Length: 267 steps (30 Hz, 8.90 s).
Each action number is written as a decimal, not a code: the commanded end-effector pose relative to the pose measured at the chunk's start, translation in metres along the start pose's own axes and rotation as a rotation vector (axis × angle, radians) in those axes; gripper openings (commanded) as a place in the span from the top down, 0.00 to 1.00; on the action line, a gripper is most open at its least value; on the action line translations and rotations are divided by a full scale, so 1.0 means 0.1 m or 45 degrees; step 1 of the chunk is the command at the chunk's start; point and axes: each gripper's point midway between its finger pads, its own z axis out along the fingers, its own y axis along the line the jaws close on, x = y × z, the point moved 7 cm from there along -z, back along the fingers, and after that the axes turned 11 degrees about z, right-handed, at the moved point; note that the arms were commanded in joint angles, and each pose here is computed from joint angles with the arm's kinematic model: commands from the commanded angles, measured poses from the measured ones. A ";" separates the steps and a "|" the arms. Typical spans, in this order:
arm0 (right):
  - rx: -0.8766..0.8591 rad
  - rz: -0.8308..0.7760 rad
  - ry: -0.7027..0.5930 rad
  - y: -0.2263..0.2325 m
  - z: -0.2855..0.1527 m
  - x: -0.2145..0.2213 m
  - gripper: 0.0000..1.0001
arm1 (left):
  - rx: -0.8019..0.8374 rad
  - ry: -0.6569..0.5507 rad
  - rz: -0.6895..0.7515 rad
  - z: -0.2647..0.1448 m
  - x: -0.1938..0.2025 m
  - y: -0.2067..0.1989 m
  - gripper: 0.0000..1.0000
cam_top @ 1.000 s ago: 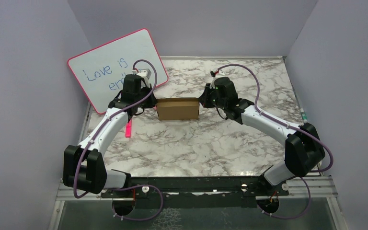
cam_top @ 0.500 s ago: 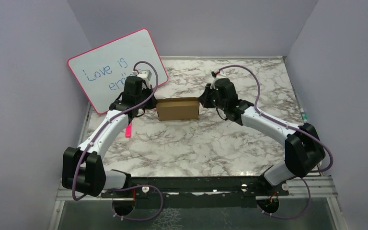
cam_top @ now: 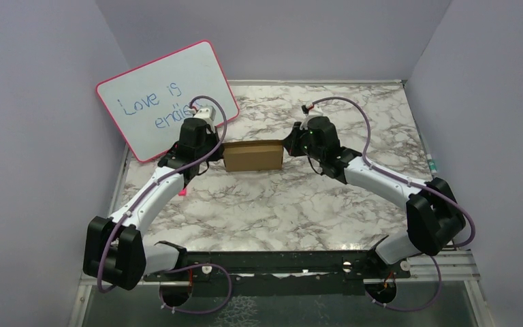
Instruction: Fold the paper box
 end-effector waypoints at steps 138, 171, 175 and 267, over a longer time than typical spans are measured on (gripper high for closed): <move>-0.033 -0.078 0.080 -0.12 -0.05 0.55 0.99 | 0.041 -0.181 -0.438 0.00 0.23 -0.10 0.89; -0.251 0.281 -0.028 -0.09 -0.22 -0.19 0.51 | -0.088 -0.111 -0.317 0.11 0.38 0.04 0.76; -0.245 0.320 -0.004 -0.13 -0.12 -0.16 0.52 | -0.086 -0.102 -0.315 0.12 0.40 0.04 0.76; -0.141 0.451 0.194 -1.01 -0.01 0.40 0.79 | 0.633 -0.174 -0.711 0.10 0.45 -0.26 0.54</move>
